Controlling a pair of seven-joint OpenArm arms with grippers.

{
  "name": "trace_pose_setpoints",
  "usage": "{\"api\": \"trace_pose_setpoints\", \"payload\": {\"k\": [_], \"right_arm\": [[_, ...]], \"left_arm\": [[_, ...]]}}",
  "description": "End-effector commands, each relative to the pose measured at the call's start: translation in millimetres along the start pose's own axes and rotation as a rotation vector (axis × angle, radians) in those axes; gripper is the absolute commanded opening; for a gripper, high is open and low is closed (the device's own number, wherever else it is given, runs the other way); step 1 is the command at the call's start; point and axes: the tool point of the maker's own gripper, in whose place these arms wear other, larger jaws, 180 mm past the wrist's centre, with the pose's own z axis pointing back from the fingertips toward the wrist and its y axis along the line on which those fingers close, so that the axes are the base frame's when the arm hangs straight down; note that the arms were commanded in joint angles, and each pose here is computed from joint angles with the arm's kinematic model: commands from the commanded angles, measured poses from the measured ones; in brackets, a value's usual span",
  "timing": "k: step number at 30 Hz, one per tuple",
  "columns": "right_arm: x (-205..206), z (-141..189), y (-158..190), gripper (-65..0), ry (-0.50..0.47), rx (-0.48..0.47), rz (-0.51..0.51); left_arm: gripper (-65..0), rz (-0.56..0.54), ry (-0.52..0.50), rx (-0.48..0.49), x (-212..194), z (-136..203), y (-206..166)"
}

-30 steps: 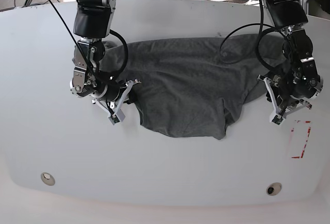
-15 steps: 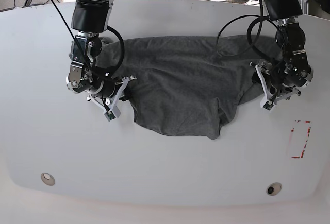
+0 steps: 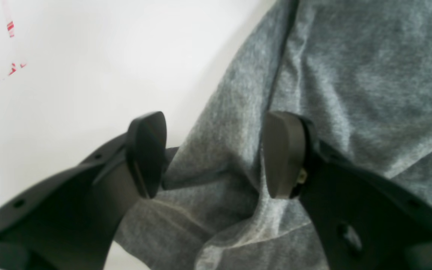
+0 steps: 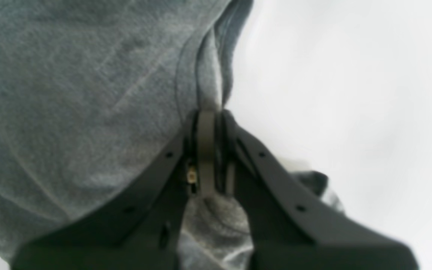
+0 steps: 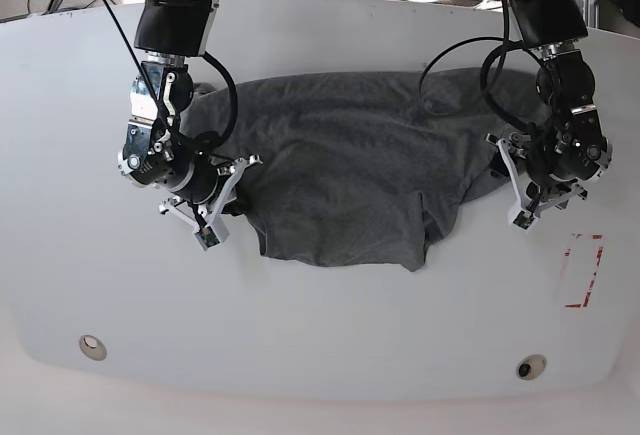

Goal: Fold the T-shirt properly
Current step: 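Drag the gripped shirt inward with both grippers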

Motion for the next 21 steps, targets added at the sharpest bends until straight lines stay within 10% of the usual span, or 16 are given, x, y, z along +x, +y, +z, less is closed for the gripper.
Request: {"api": "trace_pose_setpoints", "payload": {"k": [1,21], "right_arm": [[31,12,-4,-63.7,-0.086,-0.019,0.041],[27,17,-23,-63.9,-0.056,-0.062,0.058]], "left_arm": [[-29.3,-0.002,-0.025,0.010,11,2,7],[-34.9,-0.076,0.008,-0.014,7,-1,-12]]}}
